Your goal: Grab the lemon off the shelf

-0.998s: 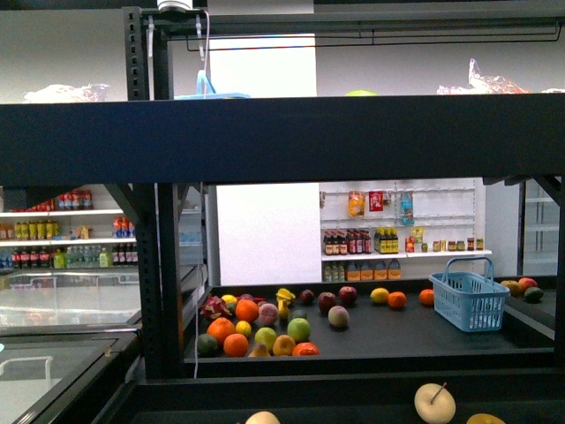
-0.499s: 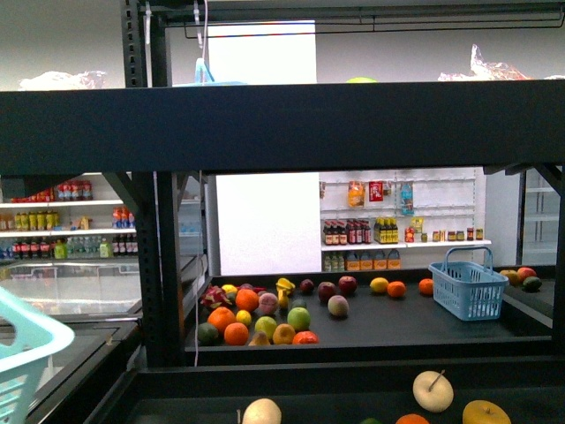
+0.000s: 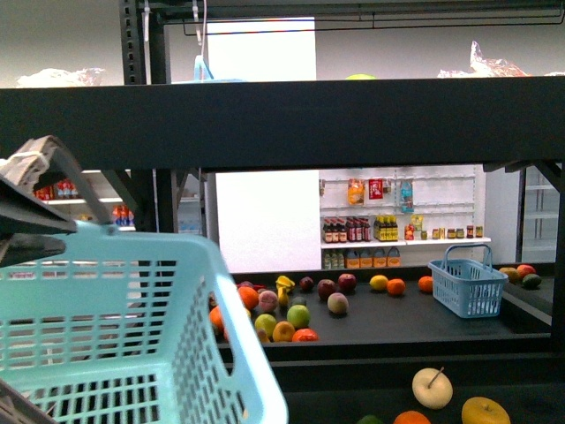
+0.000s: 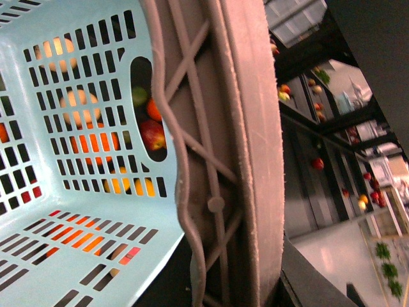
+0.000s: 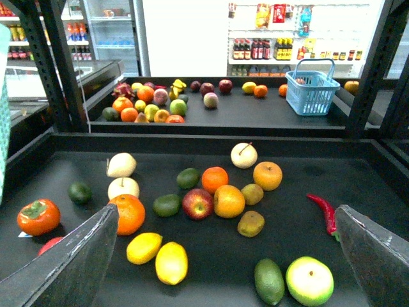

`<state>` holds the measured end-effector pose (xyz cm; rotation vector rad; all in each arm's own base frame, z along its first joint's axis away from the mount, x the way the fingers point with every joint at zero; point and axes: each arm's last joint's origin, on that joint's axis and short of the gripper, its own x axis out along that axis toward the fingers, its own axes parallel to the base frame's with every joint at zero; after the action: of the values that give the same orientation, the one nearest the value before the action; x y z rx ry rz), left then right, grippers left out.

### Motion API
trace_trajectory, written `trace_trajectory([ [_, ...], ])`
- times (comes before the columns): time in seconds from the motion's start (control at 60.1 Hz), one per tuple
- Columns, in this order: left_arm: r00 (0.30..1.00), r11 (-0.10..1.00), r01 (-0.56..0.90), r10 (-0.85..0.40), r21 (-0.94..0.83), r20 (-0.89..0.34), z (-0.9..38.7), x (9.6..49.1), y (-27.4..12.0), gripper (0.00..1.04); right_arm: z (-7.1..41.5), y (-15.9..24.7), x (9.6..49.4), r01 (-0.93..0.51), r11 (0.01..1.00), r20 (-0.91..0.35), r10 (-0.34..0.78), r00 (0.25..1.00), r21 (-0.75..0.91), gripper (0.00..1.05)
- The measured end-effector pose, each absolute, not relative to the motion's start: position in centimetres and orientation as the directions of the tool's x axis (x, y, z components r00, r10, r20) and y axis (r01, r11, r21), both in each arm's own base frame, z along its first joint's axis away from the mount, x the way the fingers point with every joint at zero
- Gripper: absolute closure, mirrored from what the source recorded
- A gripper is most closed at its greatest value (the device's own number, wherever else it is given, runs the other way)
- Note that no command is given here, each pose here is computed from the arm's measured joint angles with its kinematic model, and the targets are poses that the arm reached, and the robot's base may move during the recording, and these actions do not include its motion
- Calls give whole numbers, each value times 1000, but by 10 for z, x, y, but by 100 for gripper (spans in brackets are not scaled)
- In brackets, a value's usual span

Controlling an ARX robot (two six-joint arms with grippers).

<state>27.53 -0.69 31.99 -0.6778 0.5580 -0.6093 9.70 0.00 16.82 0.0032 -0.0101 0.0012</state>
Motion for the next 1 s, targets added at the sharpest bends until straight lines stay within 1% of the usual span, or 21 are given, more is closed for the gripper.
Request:
trace_trajectory([
  [0.116,631,591,435,-738,-679,-239,320,278,-24,89,168,0,97,-1,1000,10,1,1000,3,2],
  [0.2,593,581,484,-768,-654,-243,315,282,-33,89,168,0,97,-1,1000,10,1,1000,3,2],
  [0.283,541,557,505,-799,-659,-261,307,286,-43,89,168,0,97,-1,1000,10,1,1000,3,2],
  [0.416,493,547,507,-818,-666,-297,295,290,-51,89,168,0,97,-1,1000,10,1,1000,3,2],
  [0.549,474,552,504,-820,-665,-322,287,294,-53,89,168,0,97,-1,1000,10,1,1000,3,2],
  [0.715,466,553,501,-820,-666,-331,284,297,-57,89,168,0,97,-1,1000,10,1,1000,3,2],
  [0.915,476,533,554,-833,-640,-281,291,300,-70,89,168,0,97,-1,1000,10,1,1000,3,2],
  [0.998,470,524,569,-839,-633,-272,291,301,-76,89,168,0,97,-1,1000,10,1,1000,3,2],
])
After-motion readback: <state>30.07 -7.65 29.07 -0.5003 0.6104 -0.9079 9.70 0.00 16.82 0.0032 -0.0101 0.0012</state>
